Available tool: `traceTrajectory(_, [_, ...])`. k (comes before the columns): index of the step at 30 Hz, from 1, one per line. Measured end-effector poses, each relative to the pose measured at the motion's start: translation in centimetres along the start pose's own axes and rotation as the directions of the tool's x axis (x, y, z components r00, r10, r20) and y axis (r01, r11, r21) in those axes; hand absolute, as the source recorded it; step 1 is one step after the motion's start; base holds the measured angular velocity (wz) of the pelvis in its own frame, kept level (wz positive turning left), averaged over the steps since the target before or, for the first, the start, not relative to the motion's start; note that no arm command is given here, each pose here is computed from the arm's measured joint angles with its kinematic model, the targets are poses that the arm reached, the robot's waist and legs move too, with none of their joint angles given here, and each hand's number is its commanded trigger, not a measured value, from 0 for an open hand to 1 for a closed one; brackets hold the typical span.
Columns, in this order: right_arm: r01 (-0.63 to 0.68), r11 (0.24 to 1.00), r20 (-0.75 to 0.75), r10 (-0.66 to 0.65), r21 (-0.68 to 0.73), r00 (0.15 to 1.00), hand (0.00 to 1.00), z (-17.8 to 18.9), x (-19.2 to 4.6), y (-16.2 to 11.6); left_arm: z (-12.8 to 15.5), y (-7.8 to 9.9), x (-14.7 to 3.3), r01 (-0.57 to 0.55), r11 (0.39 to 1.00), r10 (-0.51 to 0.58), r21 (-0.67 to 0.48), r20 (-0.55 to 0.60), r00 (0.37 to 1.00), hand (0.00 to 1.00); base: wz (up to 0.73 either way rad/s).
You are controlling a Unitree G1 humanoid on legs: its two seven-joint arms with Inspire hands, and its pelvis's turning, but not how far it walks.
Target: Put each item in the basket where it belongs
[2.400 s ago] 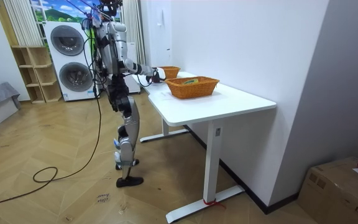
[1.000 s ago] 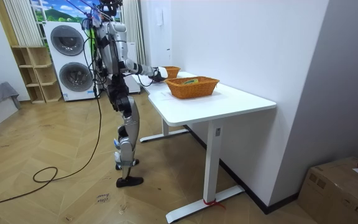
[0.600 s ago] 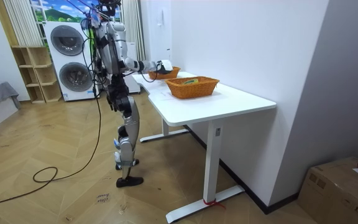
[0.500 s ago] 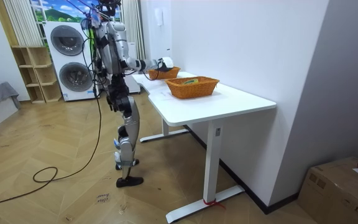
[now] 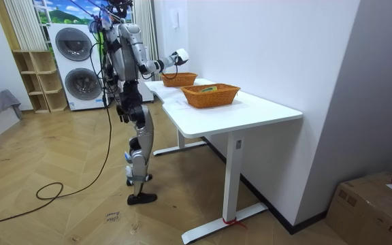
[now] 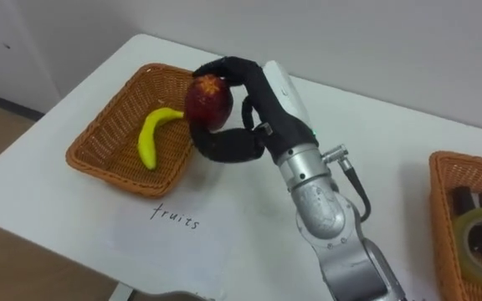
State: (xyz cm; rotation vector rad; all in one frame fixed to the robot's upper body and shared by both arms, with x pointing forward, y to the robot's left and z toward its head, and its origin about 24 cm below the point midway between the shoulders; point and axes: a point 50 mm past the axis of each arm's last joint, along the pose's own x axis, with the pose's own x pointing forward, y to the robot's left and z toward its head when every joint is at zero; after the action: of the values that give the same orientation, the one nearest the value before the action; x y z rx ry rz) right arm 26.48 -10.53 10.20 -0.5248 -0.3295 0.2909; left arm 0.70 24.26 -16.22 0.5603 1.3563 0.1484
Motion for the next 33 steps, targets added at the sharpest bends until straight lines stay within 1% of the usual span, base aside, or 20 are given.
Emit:
traceTrajectory(4, [-0.031, 1.000, 0.024, 0.031, -0.004, 0.999, 1.00, 0.6, 0.3, 0.7, -0.3, 0.0, 0.0, -0.002, 1.000, 0.002, 0.021, -0.014, 1.000, 0.00, 0.09])
traceTrajectory(11, [-0.038, 0.999, 0.072, 0.037, 0.016, 0.997, 1.00, 1.6, 1.1, 0.8, -0.2, -0.1, 0.0, -0.004, 1.000, 0.004, 0.023, -0.014, 1.000, 0.00, 0.06])
traceTrajectory(13, [-0.038, 0.999, 0.069, 0.036, 0.023, 0.997, 1.00, 1.5, 1.2, 0.8, -0.1, 0.0, 0.1, -0.007, 0.999, 0.008, 0.042, -0.011, 1.000, 0.00, 0.11])
traceTrajectory(15, [-0.038, 0.999, 0.051, 0.037, 0.026, 0.998, 1.00, 1.2, 1.2, 0.9, -0.2, 0.0, 0.0, -0.008, 0.998, 0.008, 0.061, -0.011, 1.000, 0.00, 0.08])
traceTrajectory(21, [-0.019, 0.999, -0.008, 0.020, 0.034, 1.000, 1.00, -0.1, 1.6, 0.9, -0.7, 0.0, 0.0, 0.003, 0.998, -0.001, 0.065, -0.029, 1.000, 0.00, 0.07])
traceTrajectory(25, [-0.014, 0.999, -0.047, 0.015, 0.033, 0.999, 1.00, -1.0, 1.9, 1.0, -0.4, 0.5, 0.0, -0.015, 0.998, 0.015, 0.067, -0.007, 1.000, 0.00, 0.07])
traceTrajectory(29, [-0.049, 0.998, -0.116, 0.052, 0.029, 0.992, 1.00, -2.6, 1.8, 1.8, -0.2, 0.7, -0.1, -0.017, 0.997, 0.016, 0.080, 0.009, 1.000, 0.00, 0.07])
traceTrajectory(33, [-0.076, 0.997, -0.153, 0.079, 0.024, 0.985, 1.00, -3.3, 1.7, 2.3, -0.1, 0.7, -0.1, -0.016, 0.997, 0.015, 0.078, 0.012, 1.000, 0.00, 0.04])
